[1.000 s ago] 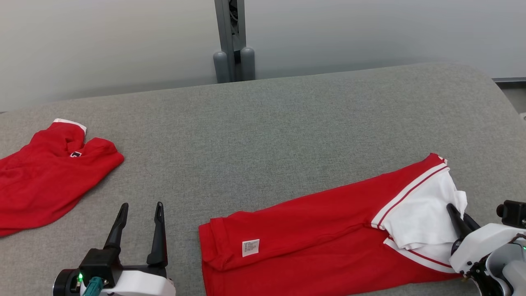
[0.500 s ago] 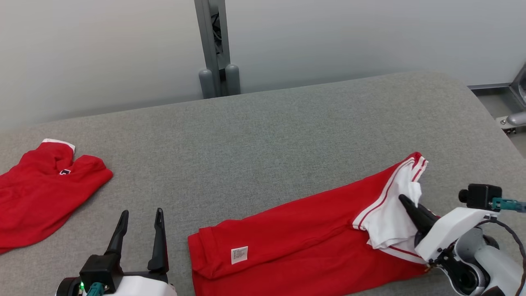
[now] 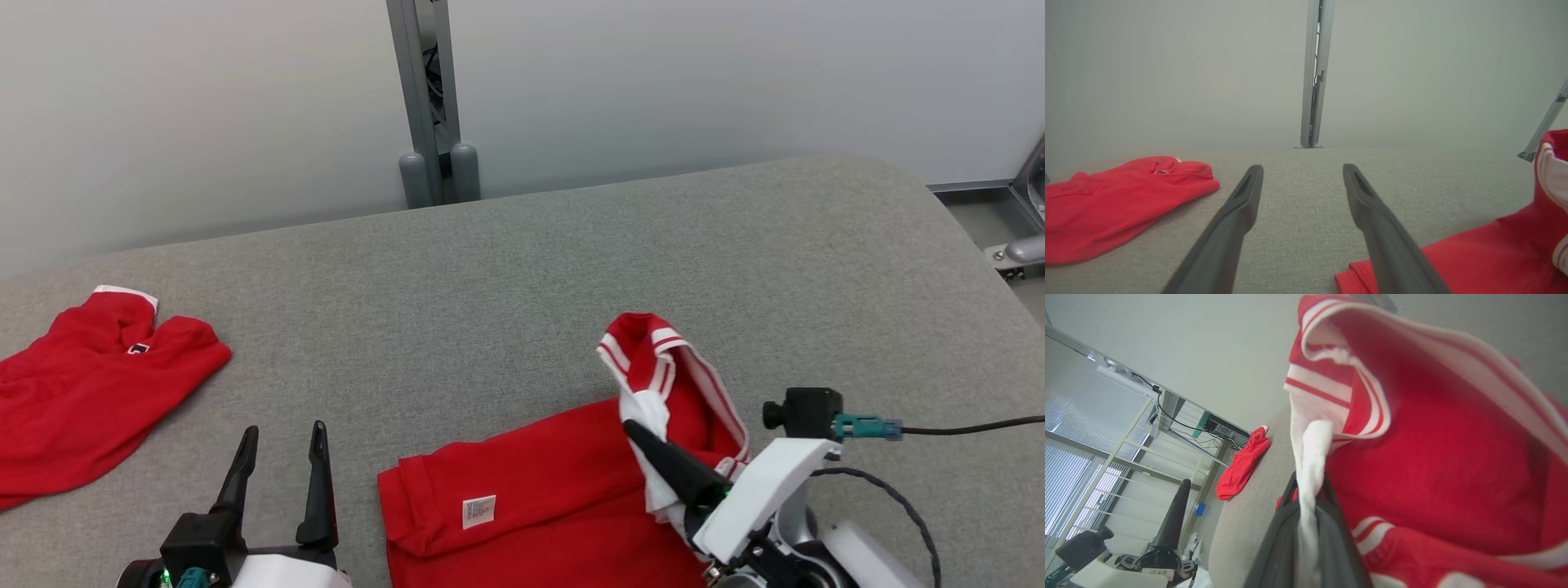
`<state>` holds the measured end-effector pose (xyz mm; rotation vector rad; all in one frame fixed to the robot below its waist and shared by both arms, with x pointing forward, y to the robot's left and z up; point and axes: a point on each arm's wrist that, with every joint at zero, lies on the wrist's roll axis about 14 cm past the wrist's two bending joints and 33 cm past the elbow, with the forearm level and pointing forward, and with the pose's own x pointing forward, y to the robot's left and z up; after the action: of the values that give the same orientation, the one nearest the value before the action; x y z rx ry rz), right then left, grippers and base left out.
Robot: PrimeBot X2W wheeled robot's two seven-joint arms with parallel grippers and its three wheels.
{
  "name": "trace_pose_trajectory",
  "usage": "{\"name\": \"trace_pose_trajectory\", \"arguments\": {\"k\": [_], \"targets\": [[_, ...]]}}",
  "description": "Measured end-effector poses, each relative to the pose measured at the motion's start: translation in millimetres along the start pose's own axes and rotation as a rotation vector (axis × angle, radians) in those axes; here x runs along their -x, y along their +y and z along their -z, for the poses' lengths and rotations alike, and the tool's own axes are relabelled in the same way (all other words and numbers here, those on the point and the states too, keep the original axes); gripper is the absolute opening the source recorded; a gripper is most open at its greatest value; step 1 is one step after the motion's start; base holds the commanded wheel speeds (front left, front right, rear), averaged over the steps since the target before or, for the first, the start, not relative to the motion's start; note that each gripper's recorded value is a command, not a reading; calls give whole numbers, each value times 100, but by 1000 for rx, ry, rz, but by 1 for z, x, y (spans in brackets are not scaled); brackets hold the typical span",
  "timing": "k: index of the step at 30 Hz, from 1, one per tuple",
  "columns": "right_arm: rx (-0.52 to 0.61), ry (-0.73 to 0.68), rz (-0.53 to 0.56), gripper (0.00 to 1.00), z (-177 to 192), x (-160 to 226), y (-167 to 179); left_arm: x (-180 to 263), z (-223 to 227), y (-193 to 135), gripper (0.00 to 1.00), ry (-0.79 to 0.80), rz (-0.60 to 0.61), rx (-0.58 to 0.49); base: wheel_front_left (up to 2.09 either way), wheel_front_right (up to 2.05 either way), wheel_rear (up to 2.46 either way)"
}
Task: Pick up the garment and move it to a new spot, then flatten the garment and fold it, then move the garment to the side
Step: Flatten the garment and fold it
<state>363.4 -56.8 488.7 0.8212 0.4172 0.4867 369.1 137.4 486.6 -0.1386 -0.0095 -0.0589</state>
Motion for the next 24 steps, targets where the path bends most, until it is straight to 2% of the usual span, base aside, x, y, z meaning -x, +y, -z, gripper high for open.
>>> {"name": "trace_pose_trajectory", "arguments": {"k": [8, 16, 24], "targets": [[-86, 75, -100, 0, 29, -18, 42, 7, 0, 12, 100, 1, -40, 6, 0, 0, 0], [-90, 200, -138, 0, 66, -25, 57, 17, 1, 28, 100, 6, -96, 7, 0, 0, 0], [-122, 257, -157, 0, 92, -38, 63, 24, 3, 45, 100, 11, -151, 5, 0, 0, 0]]}}
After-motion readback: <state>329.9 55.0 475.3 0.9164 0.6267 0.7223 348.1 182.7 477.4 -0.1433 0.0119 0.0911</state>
